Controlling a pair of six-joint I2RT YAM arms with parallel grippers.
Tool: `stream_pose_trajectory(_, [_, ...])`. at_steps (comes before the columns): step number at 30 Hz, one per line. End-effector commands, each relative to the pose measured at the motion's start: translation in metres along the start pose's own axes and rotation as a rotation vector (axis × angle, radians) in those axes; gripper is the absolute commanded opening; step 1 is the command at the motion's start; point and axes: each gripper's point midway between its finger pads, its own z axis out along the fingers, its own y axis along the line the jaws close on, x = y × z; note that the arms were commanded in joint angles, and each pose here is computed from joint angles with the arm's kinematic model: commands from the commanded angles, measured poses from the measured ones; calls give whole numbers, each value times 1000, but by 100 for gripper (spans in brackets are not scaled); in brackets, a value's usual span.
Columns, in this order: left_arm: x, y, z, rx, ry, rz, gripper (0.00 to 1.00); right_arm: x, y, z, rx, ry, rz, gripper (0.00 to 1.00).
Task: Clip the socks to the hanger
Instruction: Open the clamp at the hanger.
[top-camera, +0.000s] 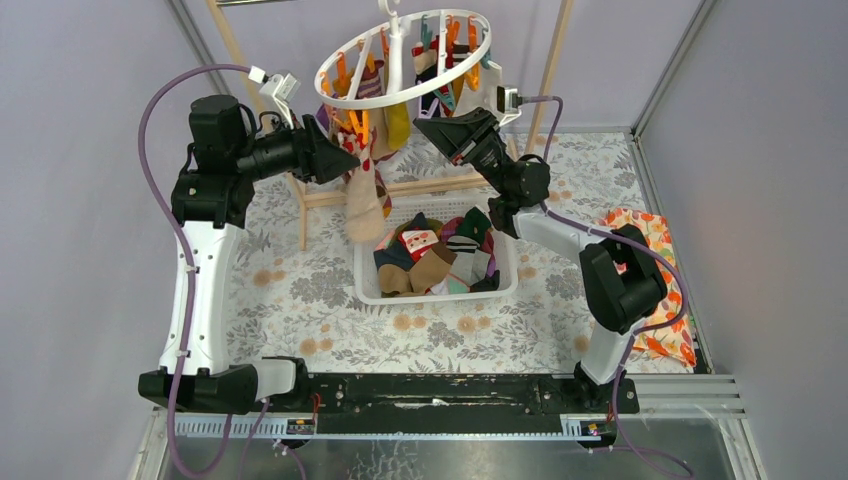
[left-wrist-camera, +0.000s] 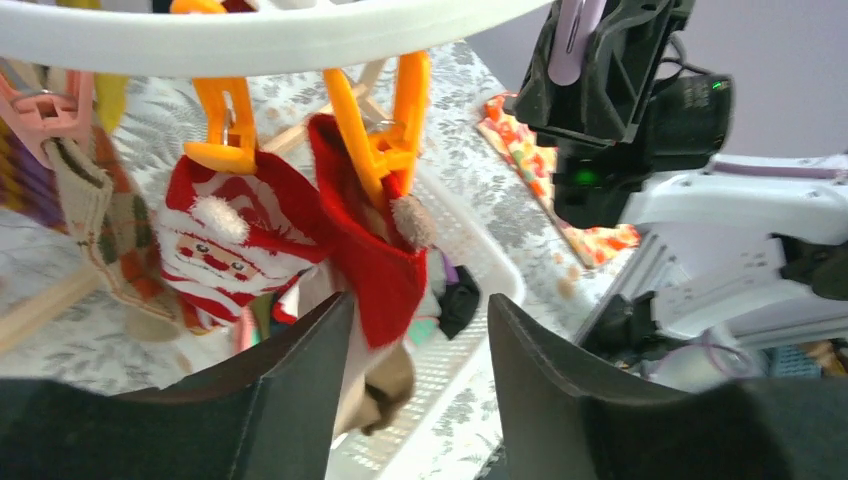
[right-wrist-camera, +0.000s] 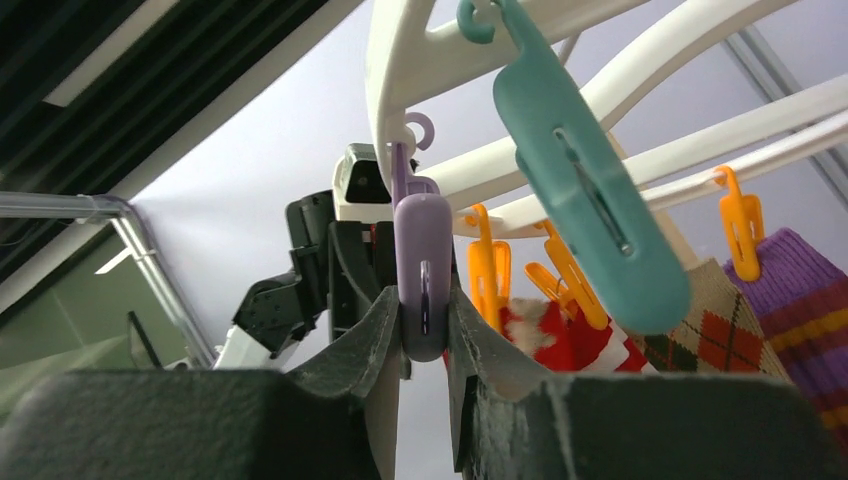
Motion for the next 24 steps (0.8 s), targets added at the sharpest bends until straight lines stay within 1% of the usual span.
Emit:
stream_pose_trajectory(1, [-13, 10, -8, -98, -39, 38, 66, -11, 24, 20, 33, -24, -164, 1])
stream_pose_trajectory(4, [-14, 19, -11, -161, -34, 40, 73, 1, 10, 25, 189, 13, -316, 1])
stream_pose_trajectory(7, [-20, 17, -17, -186, -33, 76, 76, 10, -3, 28, 313, 58, -469, 1])
stream_pose_trajectory(10, [-26, 11, -22, -190, -51, 96, 77, 14, -10, 26, 388, 64, -560, 1])
stream_pose_trajectory(19, [-31, -11, -28, -133, -71, 61, 79, 21, -17, 24, 506, 68, -775, 1])
stream_pose_trajectory(24, [-31, -17, -10, -78, -61, 25, 79, 24, -12, 29, 528, 60, -844, 1])
